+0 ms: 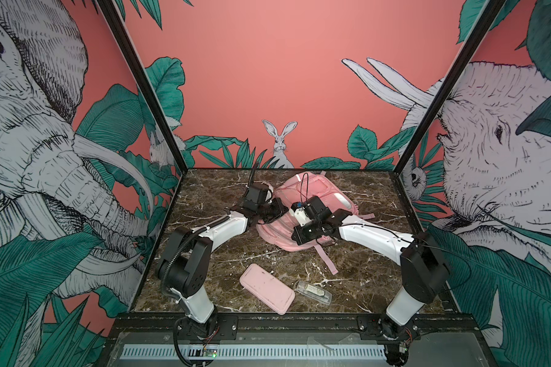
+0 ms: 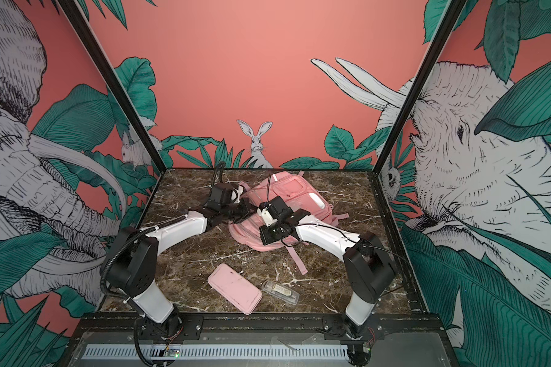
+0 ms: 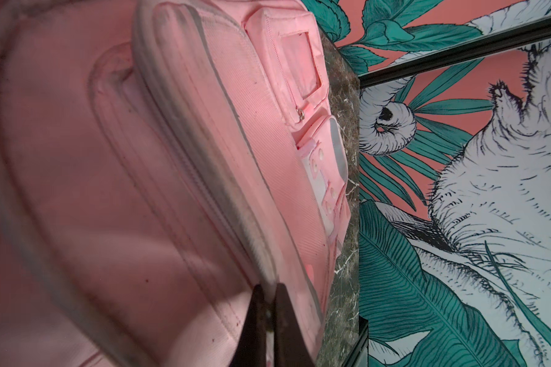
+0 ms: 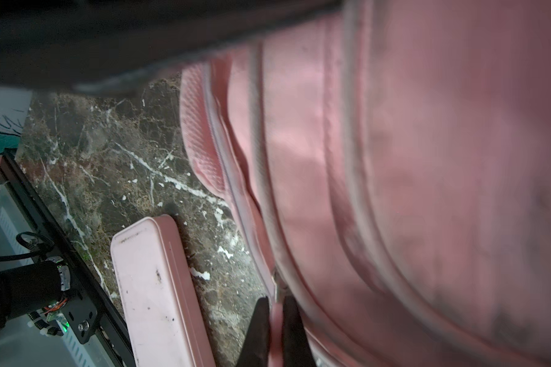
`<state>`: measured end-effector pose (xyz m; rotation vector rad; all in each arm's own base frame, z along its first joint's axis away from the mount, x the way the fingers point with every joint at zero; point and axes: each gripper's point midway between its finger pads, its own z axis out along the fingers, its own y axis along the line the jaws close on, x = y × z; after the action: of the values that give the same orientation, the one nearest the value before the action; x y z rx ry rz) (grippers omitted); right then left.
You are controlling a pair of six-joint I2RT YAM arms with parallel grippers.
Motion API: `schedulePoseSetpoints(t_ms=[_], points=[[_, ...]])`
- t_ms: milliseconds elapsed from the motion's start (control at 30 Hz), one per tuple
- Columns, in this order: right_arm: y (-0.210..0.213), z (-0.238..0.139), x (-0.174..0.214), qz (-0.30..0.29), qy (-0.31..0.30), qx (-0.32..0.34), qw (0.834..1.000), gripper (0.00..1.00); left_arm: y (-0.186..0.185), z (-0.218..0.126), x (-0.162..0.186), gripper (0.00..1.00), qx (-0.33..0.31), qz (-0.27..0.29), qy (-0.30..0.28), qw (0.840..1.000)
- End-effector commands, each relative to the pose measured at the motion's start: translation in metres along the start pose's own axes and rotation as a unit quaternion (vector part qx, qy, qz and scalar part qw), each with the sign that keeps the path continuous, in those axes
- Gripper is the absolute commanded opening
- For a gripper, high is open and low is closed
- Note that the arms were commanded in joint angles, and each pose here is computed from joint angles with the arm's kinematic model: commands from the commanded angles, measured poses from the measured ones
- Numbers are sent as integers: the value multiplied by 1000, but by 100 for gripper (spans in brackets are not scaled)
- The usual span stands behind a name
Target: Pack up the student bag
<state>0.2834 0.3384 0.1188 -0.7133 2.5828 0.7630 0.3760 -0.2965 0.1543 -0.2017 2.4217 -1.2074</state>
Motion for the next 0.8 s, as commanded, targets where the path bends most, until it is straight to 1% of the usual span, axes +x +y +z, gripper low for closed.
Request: schedulePoseSetpoints(t_ms=[0,33,200,300,500,600,767], points=[[39,1,-39,-10,-56,-56,997,0,-33,-8,-14,0,47,18,-28,998],[41,2,-46,-9,-64,-55,996,0,-32,-8,-13,0,46,18,-28,998],[16,10,-47,6,-68,-10,998,0,-20,-17,-9,0,25,26,-37,999],[9,2,-51,11,-79,-7,997,0,-5,-29,-9,0,4,23,-51,998],[8,-3,-56,4,-80,-17,997,0,29,-53,-11,0,-17,-8,-88,996],[10,-3,-58,-8,-75,-18,997,0,36,-61,-4,0,-23,-13,-93,995],[0,-6,-51,-13,-63,-9,998,0,49,-72,7,0,-31,-30,-111,993]])
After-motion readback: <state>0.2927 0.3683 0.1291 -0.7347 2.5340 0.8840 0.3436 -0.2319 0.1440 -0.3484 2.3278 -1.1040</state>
